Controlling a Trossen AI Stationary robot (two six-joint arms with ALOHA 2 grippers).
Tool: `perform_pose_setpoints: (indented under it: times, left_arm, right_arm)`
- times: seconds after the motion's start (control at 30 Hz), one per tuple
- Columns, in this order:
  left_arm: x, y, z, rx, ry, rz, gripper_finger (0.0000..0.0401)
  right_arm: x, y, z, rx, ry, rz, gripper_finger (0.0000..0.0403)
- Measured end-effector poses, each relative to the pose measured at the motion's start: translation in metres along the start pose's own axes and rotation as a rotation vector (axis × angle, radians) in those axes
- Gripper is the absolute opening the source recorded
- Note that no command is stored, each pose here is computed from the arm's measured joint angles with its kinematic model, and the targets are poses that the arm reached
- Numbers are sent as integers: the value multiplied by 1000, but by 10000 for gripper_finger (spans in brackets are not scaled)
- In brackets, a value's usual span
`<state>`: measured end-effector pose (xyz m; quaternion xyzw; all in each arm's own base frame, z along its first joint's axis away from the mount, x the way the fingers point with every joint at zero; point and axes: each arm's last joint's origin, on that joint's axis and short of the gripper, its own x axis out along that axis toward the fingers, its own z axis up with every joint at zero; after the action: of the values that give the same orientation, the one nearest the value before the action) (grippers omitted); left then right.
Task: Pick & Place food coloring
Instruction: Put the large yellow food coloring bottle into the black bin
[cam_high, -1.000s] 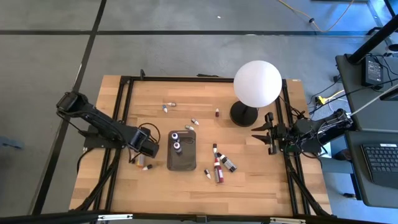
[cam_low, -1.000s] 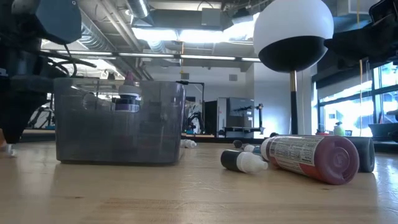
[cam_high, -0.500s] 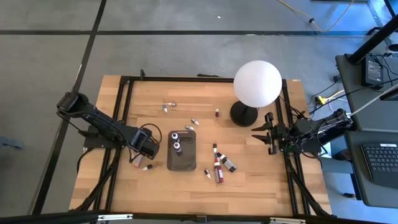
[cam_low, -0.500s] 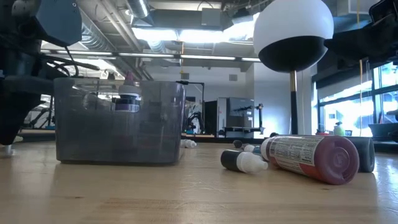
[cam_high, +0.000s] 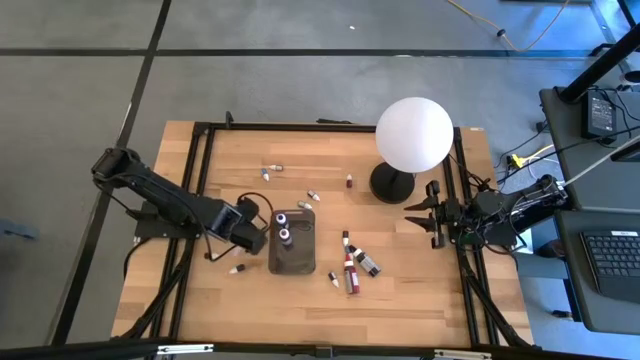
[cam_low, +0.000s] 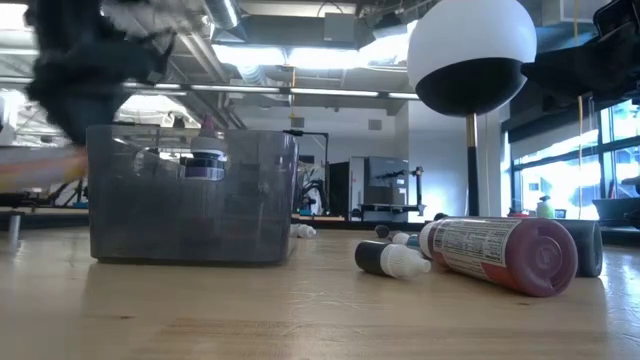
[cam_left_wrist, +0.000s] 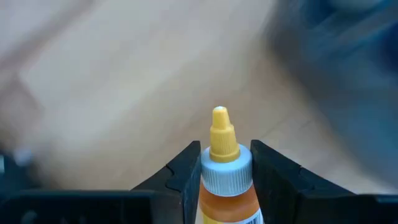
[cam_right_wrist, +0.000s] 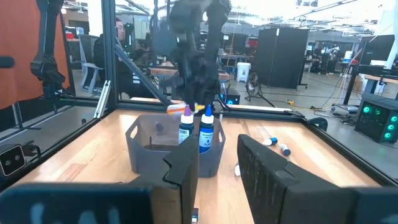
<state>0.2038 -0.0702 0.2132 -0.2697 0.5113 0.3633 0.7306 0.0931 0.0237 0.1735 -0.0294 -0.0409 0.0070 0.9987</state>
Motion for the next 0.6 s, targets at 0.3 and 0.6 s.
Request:
perform_pose_setpoints:
  times: [0.3, 0.6]
  left_arm:
    - [-54, -24, 32, 120, -304, -100, 113]
    - [-72, -45, 50, 256, -632, -152, 113]
  right_arm:
    - [0, 0, 0, 0, 0, 0, 114]
    - [0, 0, 0, 0, 0, 0, 114]
